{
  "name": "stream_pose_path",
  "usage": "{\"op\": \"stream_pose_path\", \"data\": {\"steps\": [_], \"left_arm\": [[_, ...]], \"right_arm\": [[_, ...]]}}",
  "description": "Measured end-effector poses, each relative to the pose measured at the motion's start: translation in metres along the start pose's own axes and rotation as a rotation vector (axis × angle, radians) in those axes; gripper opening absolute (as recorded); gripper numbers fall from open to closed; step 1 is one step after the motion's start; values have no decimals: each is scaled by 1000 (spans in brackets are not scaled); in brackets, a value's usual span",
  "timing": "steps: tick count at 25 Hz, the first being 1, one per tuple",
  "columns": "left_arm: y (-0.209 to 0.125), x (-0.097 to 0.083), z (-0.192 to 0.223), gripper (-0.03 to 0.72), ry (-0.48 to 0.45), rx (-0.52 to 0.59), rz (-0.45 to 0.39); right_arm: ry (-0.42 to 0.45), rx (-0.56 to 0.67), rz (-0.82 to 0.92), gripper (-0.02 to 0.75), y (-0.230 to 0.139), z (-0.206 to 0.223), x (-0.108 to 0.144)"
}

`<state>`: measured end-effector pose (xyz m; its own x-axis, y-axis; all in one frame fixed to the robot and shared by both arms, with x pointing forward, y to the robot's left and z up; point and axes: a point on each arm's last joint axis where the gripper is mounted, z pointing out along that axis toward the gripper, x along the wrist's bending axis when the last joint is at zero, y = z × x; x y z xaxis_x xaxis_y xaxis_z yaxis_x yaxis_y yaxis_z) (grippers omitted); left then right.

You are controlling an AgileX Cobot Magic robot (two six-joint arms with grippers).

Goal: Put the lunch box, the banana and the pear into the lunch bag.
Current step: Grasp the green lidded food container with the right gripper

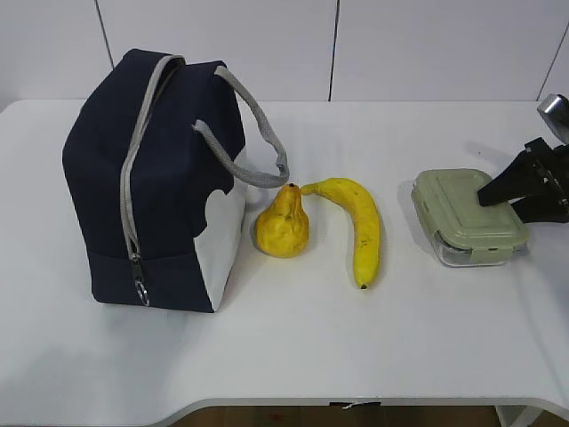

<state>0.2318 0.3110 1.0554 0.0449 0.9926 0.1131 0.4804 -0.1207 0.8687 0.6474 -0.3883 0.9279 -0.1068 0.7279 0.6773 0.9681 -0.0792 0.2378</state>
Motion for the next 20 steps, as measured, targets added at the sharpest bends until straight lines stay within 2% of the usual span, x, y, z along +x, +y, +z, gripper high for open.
{"op": "stream_pose_path", "data": {"steps": [20], "left_arm": [[0,0,0,241,0,0,0]], "right_arm": [[20,-12,15,377,1,1,1]]}}
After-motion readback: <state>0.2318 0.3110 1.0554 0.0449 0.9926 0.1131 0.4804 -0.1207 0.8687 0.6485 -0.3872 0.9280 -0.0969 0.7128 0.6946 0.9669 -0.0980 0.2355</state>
